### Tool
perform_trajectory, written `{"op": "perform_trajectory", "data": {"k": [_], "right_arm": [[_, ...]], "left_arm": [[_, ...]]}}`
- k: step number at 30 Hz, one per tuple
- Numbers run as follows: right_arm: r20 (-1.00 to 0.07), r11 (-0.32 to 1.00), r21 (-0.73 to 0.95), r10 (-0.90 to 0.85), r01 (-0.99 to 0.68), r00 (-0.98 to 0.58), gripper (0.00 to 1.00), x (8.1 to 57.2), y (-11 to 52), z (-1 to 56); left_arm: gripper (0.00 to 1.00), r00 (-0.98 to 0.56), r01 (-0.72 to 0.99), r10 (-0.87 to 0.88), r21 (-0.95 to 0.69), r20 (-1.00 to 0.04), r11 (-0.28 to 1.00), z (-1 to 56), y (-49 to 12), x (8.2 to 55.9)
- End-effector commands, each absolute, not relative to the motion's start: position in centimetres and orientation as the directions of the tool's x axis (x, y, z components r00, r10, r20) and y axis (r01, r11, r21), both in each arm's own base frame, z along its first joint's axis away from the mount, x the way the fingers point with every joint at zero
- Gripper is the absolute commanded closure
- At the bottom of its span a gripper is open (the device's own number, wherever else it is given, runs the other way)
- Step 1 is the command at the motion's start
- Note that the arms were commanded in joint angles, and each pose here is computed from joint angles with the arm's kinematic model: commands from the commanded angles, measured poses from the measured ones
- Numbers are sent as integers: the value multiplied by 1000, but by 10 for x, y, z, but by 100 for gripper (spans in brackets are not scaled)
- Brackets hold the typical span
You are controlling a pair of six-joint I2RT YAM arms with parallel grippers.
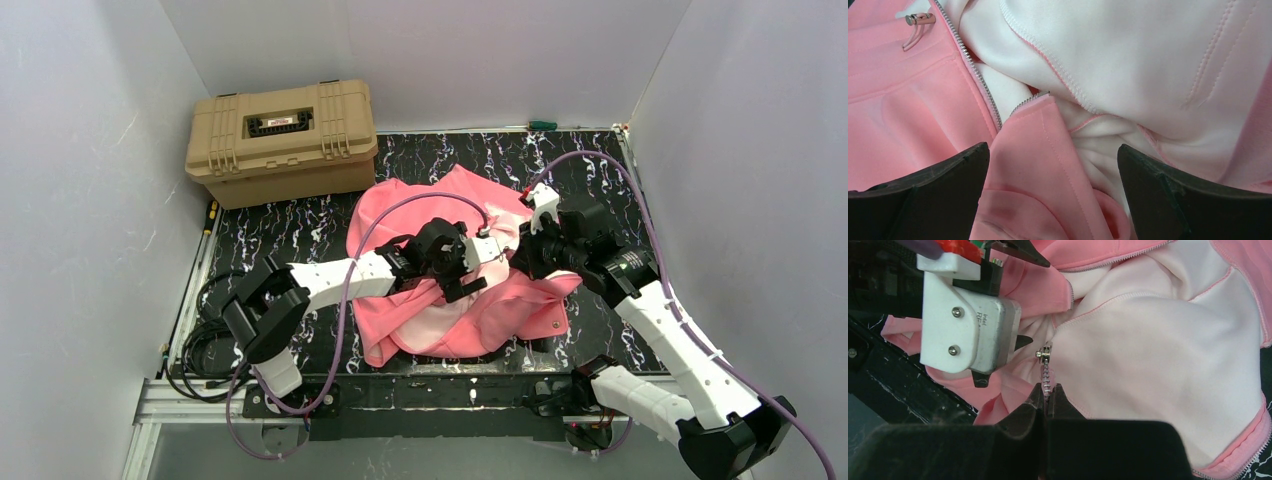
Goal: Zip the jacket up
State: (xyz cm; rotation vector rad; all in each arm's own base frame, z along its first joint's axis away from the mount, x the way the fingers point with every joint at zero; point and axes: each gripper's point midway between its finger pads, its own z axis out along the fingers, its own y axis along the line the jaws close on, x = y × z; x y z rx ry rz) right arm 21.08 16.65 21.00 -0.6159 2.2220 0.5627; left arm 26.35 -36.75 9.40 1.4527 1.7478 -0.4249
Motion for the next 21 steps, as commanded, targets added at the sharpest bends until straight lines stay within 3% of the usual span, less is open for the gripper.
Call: {"op": "perform_trajectory", "data": {"k": [1, 10, 18, 21], "right_arm": [[-786, 780, 211, -222, -589, -577, 99, 212, 169, 227], [-785, 792, 211, -213, -573, -582, 99, 208, 164, 231], [-799, 800, 202, -199, -565, -567, 99, 207, 160, 240], [-799, 798, 204, -198, -567, -567, 99, 207, 161, 241]], "left_arm": [[2, -5, 924, 656, 247, -755, 291, 96, -371, 275], [4, -44, 923, 667, 225, -743, 311, 85, -360, 280], [24, -83, 914, 647, 200, -758, 352, 89, -350, 301], [39, -92, 914, 640, 190, -763, 358, 98, -345, 302]]}}
